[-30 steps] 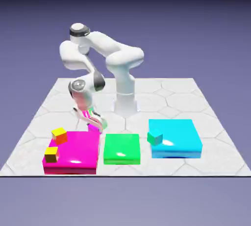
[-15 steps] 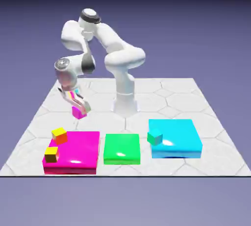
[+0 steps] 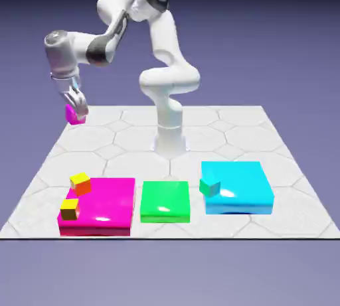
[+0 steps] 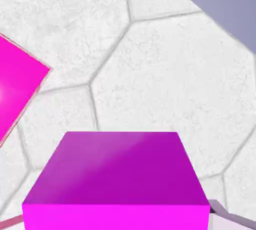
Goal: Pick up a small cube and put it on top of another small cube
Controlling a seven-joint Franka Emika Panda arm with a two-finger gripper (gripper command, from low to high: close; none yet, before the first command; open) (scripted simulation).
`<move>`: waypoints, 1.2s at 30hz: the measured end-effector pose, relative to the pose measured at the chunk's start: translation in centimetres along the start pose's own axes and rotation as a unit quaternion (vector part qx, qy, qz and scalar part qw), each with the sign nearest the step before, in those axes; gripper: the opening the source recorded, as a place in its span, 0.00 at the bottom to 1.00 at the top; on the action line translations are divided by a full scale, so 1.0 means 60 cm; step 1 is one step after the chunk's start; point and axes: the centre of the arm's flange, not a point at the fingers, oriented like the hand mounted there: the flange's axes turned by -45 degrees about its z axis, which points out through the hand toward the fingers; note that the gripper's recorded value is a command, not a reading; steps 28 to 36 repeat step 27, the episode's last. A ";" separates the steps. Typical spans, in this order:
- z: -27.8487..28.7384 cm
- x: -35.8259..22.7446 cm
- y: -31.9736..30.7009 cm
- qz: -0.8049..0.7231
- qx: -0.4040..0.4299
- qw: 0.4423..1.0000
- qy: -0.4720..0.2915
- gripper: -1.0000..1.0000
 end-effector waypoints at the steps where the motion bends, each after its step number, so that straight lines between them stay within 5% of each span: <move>1: -0.009 0.005 -0.008 -0.001 -0.001 1.000 0.001 0.00; 11: -0.015 0.081 -0.136 -0.045 0.010 0.999 -0.019 0.00; 23: 0.176 0.150 -0.251 -0.085 0.062 0.992 -0.067 0.00; 24: 0.201 0.147 -0.253 -0.085 0.062 0.992 -0.067 1.00; 36: 0.171 0.151 -0.250 -0.085 0.060 0.992 -0.067 1.00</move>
